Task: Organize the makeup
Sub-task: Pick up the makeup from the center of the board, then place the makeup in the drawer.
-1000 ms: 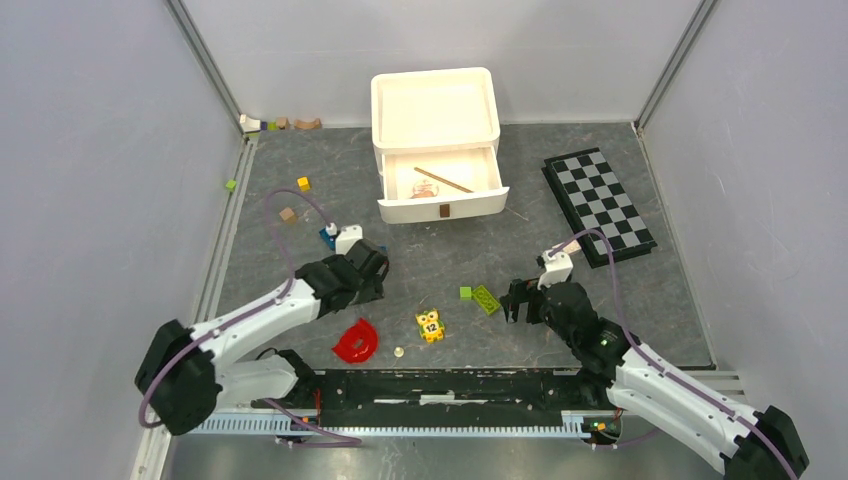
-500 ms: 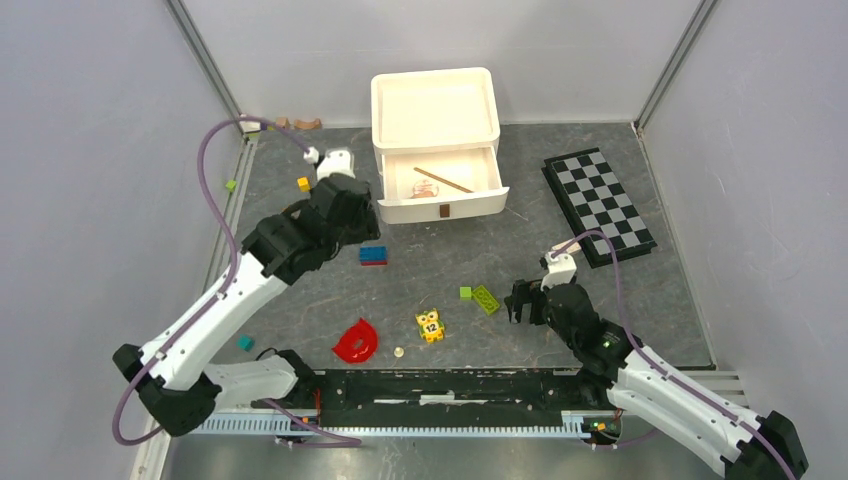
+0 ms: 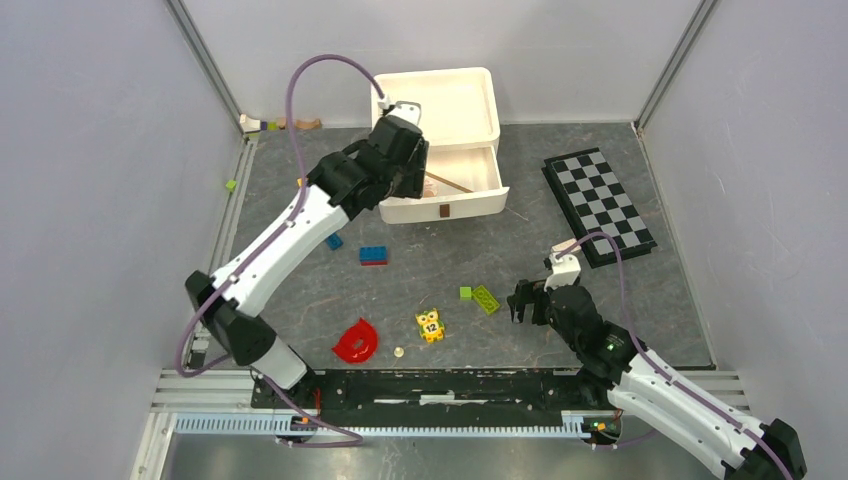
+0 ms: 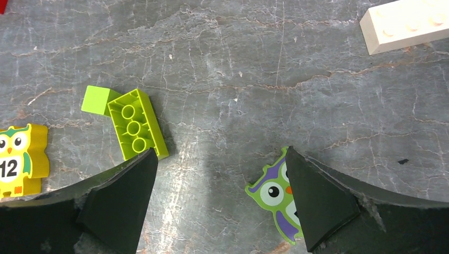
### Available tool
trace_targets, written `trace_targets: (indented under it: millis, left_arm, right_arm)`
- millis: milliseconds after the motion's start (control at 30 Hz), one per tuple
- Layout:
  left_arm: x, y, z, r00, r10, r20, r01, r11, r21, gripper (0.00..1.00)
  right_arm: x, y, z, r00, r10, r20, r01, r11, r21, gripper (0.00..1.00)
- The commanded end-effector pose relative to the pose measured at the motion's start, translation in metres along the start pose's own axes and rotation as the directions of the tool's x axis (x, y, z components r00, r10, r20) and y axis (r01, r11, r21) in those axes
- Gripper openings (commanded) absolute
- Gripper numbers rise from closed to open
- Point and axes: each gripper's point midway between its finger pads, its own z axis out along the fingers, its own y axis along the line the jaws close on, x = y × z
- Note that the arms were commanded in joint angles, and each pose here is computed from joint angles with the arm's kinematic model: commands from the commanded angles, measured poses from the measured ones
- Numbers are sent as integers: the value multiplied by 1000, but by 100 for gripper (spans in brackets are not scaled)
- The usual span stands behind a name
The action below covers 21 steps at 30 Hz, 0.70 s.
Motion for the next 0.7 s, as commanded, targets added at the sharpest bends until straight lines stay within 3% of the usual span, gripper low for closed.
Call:
trace_targets:
  millis: [0, 667]
  left_arm:
    - [-23, -18, 20, 998, 66, 21, -68, 996, 64, 56]
    - [7, -20, 91, 990, 84, -115, -77, 995, 65, 56]
  right_arm:
    - [-10, -2, -2, 1000, 10, 29, -10, 1000, 21, 98]
    - [-4, -7, -4, 1000, 16, 26, -17, 999, 33, 98]
